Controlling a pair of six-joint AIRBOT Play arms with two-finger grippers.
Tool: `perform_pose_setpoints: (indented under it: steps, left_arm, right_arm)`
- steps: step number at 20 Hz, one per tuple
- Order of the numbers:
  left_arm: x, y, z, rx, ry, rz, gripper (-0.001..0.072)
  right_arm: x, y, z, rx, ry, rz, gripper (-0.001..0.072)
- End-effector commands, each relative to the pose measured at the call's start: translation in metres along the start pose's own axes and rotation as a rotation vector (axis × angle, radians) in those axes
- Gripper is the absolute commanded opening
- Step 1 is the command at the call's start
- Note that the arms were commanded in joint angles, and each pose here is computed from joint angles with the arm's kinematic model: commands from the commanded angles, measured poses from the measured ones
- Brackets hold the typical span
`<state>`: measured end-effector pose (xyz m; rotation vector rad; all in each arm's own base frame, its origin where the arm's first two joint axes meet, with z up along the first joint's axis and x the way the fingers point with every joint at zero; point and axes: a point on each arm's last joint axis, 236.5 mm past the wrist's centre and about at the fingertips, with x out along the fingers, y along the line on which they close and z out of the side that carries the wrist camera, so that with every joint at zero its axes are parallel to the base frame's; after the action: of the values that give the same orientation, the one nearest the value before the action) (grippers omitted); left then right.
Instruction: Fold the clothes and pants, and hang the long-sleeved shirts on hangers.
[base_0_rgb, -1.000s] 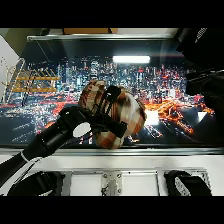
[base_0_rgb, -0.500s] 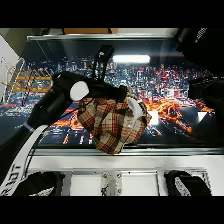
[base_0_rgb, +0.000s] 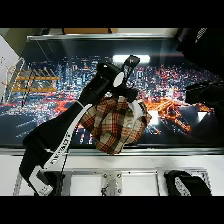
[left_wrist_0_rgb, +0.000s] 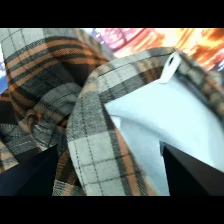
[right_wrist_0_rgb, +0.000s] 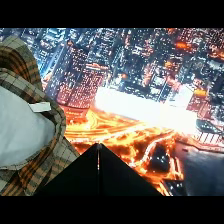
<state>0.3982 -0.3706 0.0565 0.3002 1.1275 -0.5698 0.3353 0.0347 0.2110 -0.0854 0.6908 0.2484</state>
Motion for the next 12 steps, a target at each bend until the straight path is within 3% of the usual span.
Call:
perform_pose_setpoints:
  steps: [1,3,4,9,10,11,12]
  left_arm:
    - [0.018,0.016,-0.021,0.032,0.102,0.09,0.0646]
    - [0.019,0.023,-0.039,0.023,0.159,0.1,0.0279]
    - [0.017,0.026,-0.041,0.021,0.165,0.103,0.0037]
    - [-0.016,0.024,-0.023,0.023,0.063,0.086,0.003]
    - [-0.02,0.024,-0.022,0.022,0.056,0.084,0.0029]
    - [-0.024,0.024,-0.023,0.022,0.056,0.084,0.0029]
    - [-0.024,0.024,-0.025,0.021,0.064,0.086,0.0029]
  right_arm:
    - [0.005,0.003,-0.016,0.006,0.056,0.017,0.0037]
    - [0.012,0.006,-0.031,0.02,0.107,0.033,0.0037]
    - [0.018,0.008,-0.038,0.053,0.129,0.039,0.0037]
    - [0.079,0.029,-0.079,0.241,0.319,0.094,0.0048]
    - [0.098,0.035,-0.085,0.249,0.351,0.11,0.0158]
    - [0.126,0.047,-0.092,0.273,0.39,0.15,0.0597]
    - [0.157,0.062,-0.103,0.356,0.436,0.194,0.0635]
